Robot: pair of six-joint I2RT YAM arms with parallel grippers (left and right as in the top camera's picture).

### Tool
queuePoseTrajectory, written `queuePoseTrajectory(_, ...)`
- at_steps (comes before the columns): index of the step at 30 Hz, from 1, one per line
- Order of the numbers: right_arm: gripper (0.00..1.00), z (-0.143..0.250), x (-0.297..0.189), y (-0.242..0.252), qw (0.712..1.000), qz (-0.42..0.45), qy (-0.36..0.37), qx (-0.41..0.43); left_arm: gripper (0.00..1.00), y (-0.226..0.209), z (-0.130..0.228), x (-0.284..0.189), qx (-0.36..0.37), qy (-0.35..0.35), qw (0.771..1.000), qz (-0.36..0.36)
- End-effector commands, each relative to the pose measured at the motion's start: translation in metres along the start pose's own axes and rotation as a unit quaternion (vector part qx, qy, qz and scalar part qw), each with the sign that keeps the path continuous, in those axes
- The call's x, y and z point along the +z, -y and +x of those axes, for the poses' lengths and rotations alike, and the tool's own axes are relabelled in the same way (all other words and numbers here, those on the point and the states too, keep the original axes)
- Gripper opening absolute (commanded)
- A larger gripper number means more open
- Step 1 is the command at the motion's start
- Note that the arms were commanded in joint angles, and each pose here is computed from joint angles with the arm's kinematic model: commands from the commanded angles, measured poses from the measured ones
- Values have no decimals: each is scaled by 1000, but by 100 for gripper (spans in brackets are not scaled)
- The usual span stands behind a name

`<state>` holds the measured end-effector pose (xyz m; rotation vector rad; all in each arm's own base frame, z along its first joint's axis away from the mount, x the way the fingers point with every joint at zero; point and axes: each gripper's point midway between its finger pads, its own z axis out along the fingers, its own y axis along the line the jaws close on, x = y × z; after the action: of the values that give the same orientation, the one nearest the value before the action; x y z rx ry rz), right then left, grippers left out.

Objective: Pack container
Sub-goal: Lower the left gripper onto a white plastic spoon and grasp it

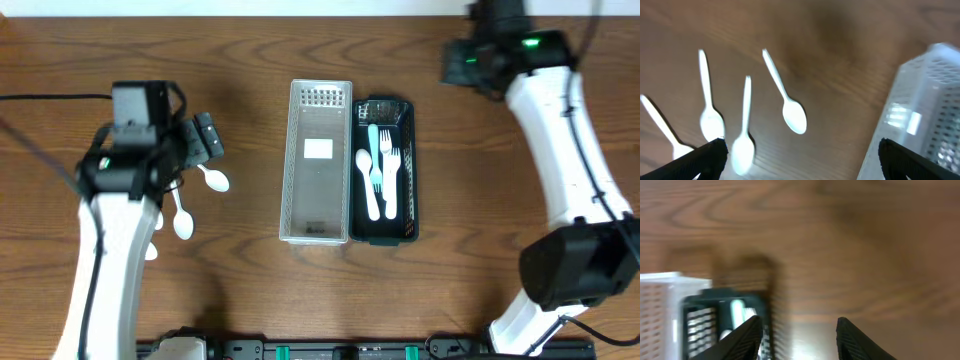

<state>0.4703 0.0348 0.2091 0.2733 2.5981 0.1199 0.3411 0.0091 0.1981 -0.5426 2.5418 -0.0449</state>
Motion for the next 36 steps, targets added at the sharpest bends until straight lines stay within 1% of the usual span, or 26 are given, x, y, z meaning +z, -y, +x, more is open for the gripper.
queuePoseTrajectory(1,51,9,1,19,999,-14,-27,23,98,-6,22,53,-96,-75,991,-47)
queuePoseTrajectory(5,51,24,7,42,997,4,-58,43,98,-13,47,99,-140,-137,976,-92)
queuePoseTrajectory(8,51,36,13,48,996,12,-76,39,98,-15,62,127,-139,-171,970,-107)
queuePoseTrajectory(11,51,45,19,50,995,15,-89,39,98,-15,68,144,-137,-189,967,-99)
queuePoseTrajectory(19,51,69,33,56,992,23,-122,37,98,-32,53,166,-177,-181,964,-77)
queuePoseTrajectory(25,50,71,36,56,991,24,-123,37,98,-38,47,179,-185,-169,965,-75)
queuePoseTrajectory(36,50,66,37,56,993,21,-113,37,98,-41,61,197,-184,-191,960,-87)
